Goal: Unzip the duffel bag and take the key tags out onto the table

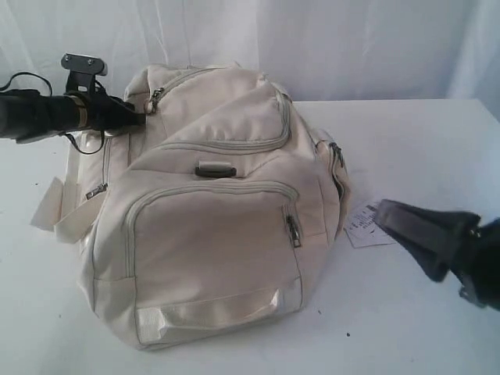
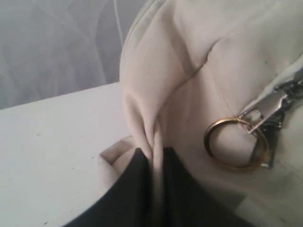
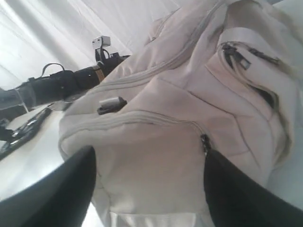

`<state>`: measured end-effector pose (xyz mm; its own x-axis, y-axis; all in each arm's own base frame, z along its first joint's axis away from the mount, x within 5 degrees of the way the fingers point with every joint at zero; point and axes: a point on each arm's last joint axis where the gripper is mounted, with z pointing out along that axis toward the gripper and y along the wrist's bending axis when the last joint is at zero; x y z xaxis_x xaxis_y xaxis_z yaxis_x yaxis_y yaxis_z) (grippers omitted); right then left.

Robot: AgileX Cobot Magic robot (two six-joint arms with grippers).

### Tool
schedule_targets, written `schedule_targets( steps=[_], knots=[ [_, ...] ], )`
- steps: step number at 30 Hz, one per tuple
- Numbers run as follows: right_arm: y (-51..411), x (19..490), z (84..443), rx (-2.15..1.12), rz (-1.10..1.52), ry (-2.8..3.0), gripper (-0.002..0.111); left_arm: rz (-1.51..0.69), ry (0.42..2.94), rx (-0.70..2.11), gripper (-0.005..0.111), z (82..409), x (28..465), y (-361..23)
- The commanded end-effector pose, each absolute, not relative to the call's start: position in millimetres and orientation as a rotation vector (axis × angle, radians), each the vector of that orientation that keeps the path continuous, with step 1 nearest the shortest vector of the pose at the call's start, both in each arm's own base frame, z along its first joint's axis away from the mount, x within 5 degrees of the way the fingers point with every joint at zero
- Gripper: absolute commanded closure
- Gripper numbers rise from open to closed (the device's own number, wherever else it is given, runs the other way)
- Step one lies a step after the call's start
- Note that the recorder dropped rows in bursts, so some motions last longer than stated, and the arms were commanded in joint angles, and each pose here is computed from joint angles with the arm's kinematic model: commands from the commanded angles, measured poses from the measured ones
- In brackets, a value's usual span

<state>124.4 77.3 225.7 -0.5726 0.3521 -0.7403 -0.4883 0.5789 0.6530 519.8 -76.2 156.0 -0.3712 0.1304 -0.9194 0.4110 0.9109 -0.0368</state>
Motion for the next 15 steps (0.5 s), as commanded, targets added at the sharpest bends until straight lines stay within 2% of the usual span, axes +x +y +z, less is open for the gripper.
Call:
schedule_targets(
  steps=[1, 5, 12, 15],
  knots=[
    [96, 166, 232, -0.078, 1.347, 1.876, 0.047, -0.284, 1.96, 0.447, 0.107, 170, 516, -67],
    [123, 204, 219, -0.012, 1.548, 1.944, 0.047, -0.245, 2.001, 0.508, 0.107, 177, 513, -52],
    [186, 237, 192, 0.044, 1.9, 2.077, 0.047, -0.509, 1.971, 0.549, 0.107, 184, 503, -28],
    [206, 246, 181, 0.105, 1.954, 2.114, 0.047, -0.58, 1.955, 0.566, 0.107, 186, 499, -19]
  ],
)
